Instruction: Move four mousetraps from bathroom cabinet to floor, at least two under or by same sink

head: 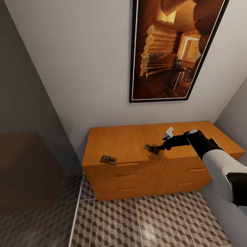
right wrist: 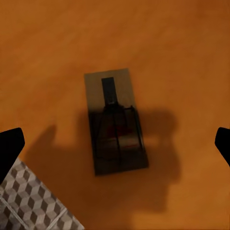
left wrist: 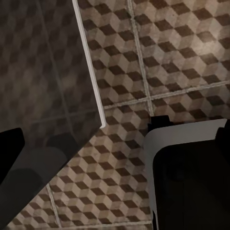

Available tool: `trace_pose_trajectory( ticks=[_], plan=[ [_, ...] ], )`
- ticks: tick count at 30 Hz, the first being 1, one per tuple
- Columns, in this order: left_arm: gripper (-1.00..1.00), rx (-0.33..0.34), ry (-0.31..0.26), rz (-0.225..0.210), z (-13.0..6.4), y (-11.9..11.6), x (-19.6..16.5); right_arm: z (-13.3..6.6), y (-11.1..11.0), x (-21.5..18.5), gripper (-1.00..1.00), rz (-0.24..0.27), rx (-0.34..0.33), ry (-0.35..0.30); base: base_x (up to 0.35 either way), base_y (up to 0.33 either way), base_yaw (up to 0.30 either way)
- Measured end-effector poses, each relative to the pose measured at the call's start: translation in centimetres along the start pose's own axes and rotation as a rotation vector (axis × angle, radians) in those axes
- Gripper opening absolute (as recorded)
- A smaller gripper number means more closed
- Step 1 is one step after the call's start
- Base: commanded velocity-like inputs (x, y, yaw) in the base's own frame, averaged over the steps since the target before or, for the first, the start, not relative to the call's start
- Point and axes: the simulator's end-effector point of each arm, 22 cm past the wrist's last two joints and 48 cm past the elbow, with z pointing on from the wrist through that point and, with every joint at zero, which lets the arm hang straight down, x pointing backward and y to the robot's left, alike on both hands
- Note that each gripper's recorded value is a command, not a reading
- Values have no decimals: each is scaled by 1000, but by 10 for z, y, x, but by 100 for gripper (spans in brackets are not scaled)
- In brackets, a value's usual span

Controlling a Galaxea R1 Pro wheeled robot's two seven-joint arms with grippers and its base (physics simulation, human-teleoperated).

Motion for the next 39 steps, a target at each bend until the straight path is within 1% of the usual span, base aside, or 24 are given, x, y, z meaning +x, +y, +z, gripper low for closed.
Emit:
trace_pose_trajectory(
  ticks=[9, 39],
  plan=[
    [100, 2, 10, 1, 1, -1, 4, 7, 2, 10, 100, 13, -10, 15, 0, 0, 0],
    [100, 2, 12, 2, 1, -1, 5, 7, 0, 13, 100, 11, -7, 21, 0, 0, 0]
  ],
)
